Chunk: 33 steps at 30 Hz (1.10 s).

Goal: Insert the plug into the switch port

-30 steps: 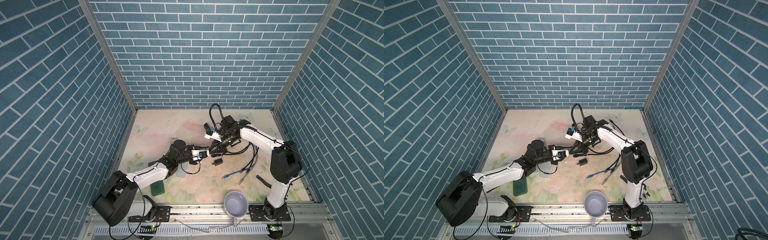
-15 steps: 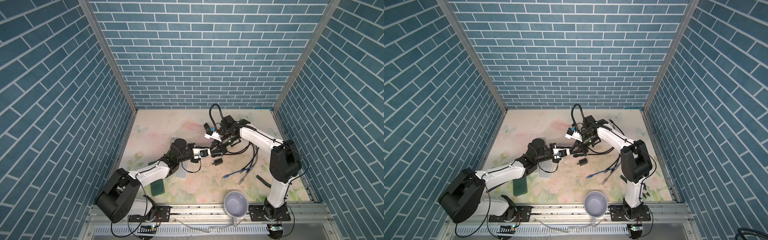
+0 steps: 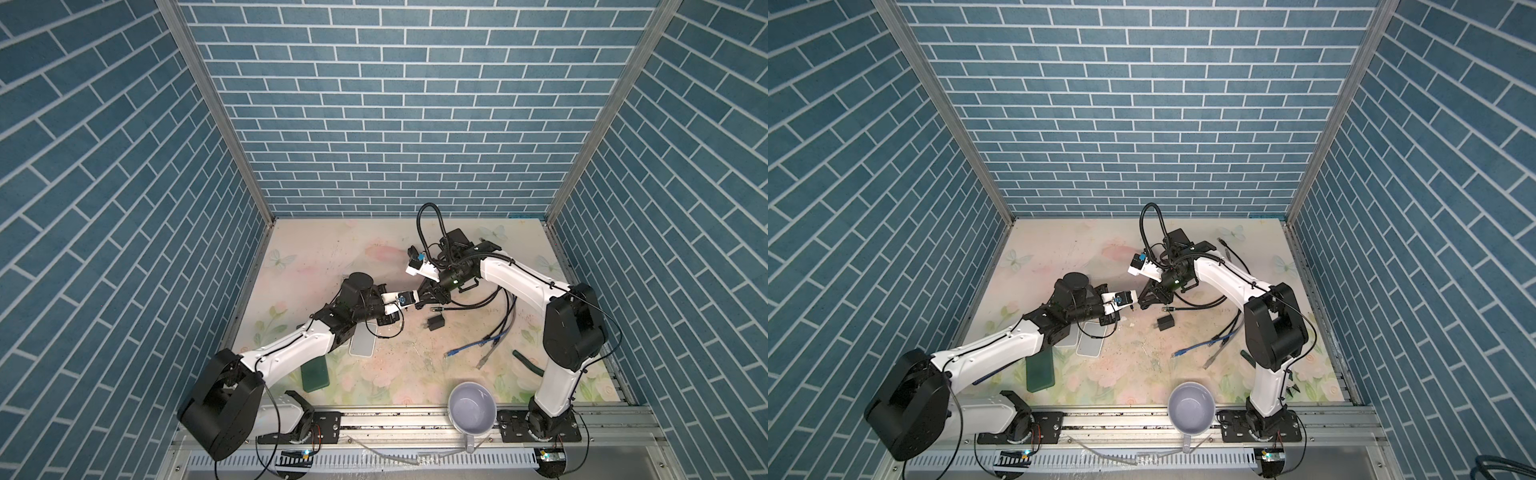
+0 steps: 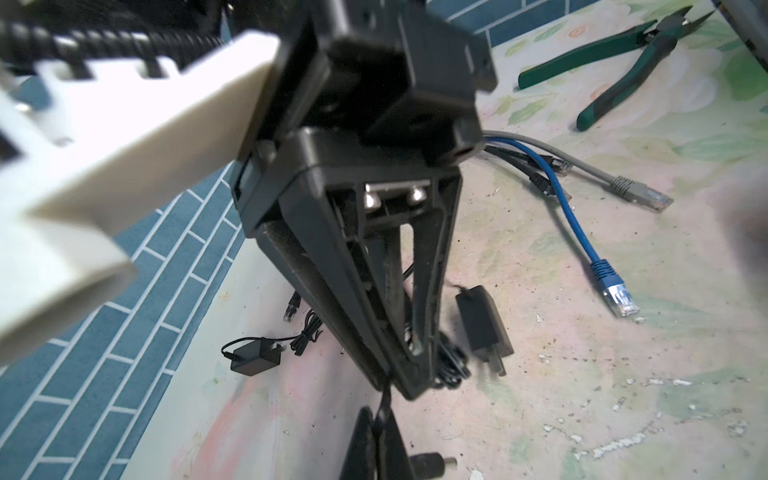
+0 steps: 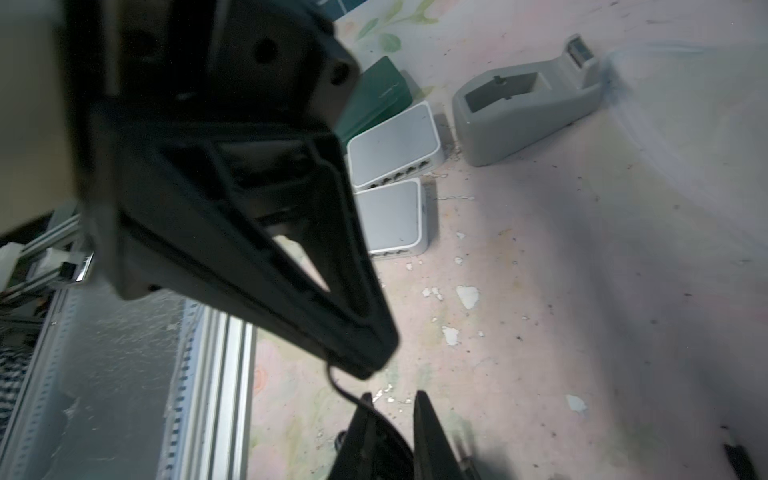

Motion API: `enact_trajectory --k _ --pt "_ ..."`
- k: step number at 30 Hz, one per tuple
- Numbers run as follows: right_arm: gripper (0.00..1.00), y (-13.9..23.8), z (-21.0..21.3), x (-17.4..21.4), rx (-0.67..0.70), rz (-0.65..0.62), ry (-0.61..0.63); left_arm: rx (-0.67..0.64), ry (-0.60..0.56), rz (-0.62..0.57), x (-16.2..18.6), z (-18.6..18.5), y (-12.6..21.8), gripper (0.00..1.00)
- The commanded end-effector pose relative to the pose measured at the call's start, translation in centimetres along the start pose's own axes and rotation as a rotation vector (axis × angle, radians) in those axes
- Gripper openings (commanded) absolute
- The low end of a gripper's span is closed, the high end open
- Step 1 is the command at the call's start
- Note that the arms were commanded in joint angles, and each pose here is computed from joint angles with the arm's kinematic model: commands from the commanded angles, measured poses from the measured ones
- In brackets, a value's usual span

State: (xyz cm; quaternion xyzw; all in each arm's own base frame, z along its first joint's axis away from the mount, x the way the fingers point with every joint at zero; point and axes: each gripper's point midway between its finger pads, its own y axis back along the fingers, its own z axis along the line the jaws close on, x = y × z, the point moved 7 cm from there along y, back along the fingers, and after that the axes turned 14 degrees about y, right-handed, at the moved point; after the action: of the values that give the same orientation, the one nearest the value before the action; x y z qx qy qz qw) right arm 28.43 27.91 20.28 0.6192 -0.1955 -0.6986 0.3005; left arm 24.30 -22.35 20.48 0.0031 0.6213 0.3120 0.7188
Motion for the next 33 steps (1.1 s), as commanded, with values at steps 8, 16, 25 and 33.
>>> enact_trajectory --k 8,16,25,33 --pt "0.33 1.7 -3.4 0.1 0.383 0.016 -0.082 -0.072 0.322 0.083 -1.0 1.0 0.6 0.00" --pt "0.35 3.1 -2.7 -0.6 0.485 -0.071 -0.157 -0.098 0.383 0.042 -0.7 1.2 0.2 0.00" --pt "0.34 3.4 -0.5 -0.8 0.522 -0.083 -0.112 -0.152 0.392 0.021 -0.7 1.7 0.2 0.00" --pt "0.33 3.2 2.7 -2.5 0.469 -0.138 -0.037 -0.197 0.383 0.002 -0.1 1.8 0.4 0.00"
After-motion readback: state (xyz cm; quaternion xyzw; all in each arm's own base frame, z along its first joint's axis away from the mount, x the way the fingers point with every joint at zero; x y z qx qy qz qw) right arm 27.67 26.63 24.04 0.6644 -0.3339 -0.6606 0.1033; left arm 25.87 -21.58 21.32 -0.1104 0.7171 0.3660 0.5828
